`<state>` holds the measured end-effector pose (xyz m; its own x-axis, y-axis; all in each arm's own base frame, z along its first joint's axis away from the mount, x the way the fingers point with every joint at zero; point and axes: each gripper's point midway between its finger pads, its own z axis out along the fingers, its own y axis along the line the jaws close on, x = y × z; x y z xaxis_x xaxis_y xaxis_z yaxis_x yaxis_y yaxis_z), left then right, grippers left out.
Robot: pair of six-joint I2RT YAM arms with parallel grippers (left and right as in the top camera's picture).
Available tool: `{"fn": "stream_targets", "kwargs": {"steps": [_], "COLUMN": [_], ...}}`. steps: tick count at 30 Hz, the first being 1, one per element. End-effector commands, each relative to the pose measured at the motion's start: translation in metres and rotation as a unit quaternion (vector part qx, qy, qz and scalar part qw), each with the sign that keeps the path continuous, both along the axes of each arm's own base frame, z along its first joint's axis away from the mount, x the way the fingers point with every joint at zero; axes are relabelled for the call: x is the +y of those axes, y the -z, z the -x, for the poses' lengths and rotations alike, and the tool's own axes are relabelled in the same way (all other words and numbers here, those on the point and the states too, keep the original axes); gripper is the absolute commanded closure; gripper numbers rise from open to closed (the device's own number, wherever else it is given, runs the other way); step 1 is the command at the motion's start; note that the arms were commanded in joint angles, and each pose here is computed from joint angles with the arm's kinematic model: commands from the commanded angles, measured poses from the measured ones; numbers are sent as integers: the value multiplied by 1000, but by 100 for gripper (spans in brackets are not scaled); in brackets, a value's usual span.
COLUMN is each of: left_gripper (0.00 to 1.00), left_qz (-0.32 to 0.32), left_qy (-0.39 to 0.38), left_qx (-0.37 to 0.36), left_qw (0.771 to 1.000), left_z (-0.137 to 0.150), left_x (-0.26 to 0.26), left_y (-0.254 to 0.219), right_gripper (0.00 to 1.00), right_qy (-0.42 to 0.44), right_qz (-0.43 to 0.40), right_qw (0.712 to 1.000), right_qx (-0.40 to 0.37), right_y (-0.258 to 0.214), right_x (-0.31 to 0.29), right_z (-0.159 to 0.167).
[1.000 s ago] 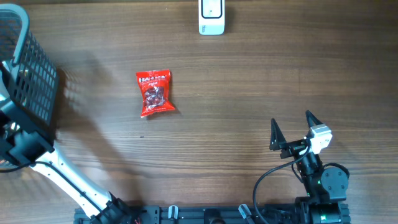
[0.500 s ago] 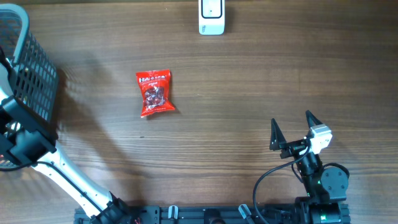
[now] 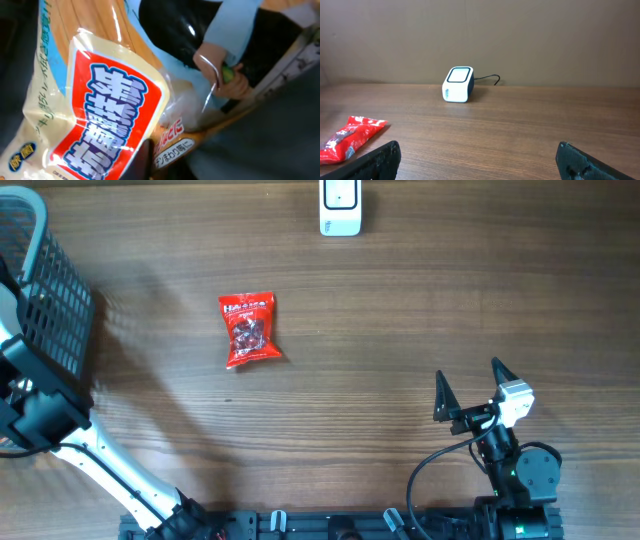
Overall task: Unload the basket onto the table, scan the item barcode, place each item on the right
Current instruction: 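Grasp the cream-coloured printed bag in the basket with the left gripper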
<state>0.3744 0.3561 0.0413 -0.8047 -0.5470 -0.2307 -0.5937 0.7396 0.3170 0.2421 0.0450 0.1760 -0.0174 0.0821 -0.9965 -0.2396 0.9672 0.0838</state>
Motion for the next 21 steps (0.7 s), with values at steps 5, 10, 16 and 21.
{"fn": "stream_targets", "kwargs": {"steps": [5, 10, 16, 21], "left_gripper": [96, 96, 96, 96], "left_qz": [-26, -31, -72, -110], "left_qy": [-50, -87, -51, -40], "left_qx": [-45, -200, -335, -389], "left_qw": [997, 975, 938, 914], "left_z": [-1, -22, -15, 11], "left_x": [1, -9, -34, -53], "left_y": [-37, -135, -262, -329], "right_gripper": [0, 0, 0, 0], "right_qy": [5, 5, 5, 5], "right_qz": [2, 2, 2, 3], "right_qw": [1000, 1000, 1000, 1000], "right_qx": [-6, -6, -6, -6], "right_y": [-2, -2, -2, -2], "right_x": [-1, -1, -1, -1], "right_z": [0, 0, 0, 0]}}
